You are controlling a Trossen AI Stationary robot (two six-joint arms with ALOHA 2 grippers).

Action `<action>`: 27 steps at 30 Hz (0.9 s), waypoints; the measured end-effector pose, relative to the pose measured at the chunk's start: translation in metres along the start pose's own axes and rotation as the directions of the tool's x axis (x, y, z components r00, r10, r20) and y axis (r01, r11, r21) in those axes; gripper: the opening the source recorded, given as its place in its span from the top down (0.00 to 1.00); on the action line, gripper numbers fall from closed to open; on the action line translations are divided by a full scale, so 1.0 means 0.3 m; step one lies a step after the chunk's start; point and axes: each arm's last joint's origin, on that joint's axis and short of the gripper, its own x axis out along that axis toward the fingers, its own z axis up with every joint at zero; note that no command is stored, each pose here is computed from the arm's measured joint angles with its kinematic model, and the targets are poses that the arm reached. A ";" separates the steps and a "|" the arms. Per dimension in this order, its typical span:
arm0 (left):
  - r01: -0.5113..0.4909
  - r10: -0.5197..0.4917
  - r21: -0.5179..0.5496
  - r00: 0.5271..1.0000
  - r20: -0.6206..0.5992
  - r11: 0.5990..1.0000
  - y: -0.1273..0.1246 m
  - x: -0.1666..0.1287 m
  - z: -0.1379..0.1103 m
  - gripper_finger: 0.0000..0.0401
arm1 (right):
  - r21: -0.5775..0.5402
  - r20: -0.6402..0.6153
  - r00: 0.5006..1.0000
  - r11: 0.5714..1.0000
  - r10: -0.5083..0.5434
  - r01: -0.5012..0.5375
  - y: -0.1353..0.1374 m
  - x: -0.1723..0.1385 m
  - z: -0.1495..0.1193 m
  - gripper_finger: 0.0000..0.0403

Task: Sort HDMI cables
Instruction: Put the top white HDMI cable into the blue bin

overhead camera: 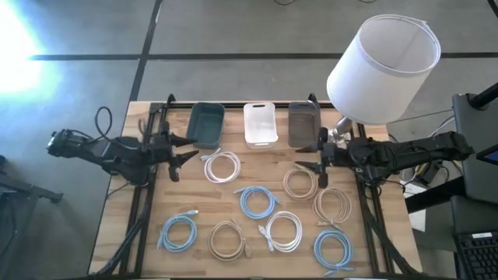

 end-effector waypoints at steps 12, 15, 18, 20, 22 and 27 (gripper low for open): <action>0.004 0.006 0.070 0.990 -0.141 0.998 -0.082 0.140 -0.012 0.58 | -0.005 -0.086 0.996 1.000 0.002 -0.003 0.012 0.054 -0.017 0.59; 0.007 0.013 0.101 0.980 -0.196 0.995 -0.102 0.175 -0.033 0.58 | -0.007 -0.097 0.995 1.000 0.001 -0.002 0.014 0.068 -0.019 0.59; 0.010 0.016 0.116 0.976 -0.219 0.993 -0.119 0.202 -0.032 0.58 | -0.002 -0.115 0.993 1.000 -0.004 0.004 0.014 0.083 -0.026 0.59; 0.009 0.015 0.118 0.978 -0.206 0.993 -0.128 0.218 -0.016 0.58 | 0.011 -0.128 0.992 1.000 -0.011 0.013 0.010 0.092 -0.033 0.59; 0.013 0.019 0.134 0.973 -0.229 0.991 -0.136 0.232 -0.021 0.58 | 0.024 -0.143 0.990 0.999 -0.020 0.023 0.006 0.101 -0.041 0.59; 0.006 0.021 0.124 0.976 -0.215 0.992 -0.144 0.251 0.007 0.58 | 0.024 -0.167 0.985 0.999 -0.036 0.041 -0.004 0.116 -0.054 0.59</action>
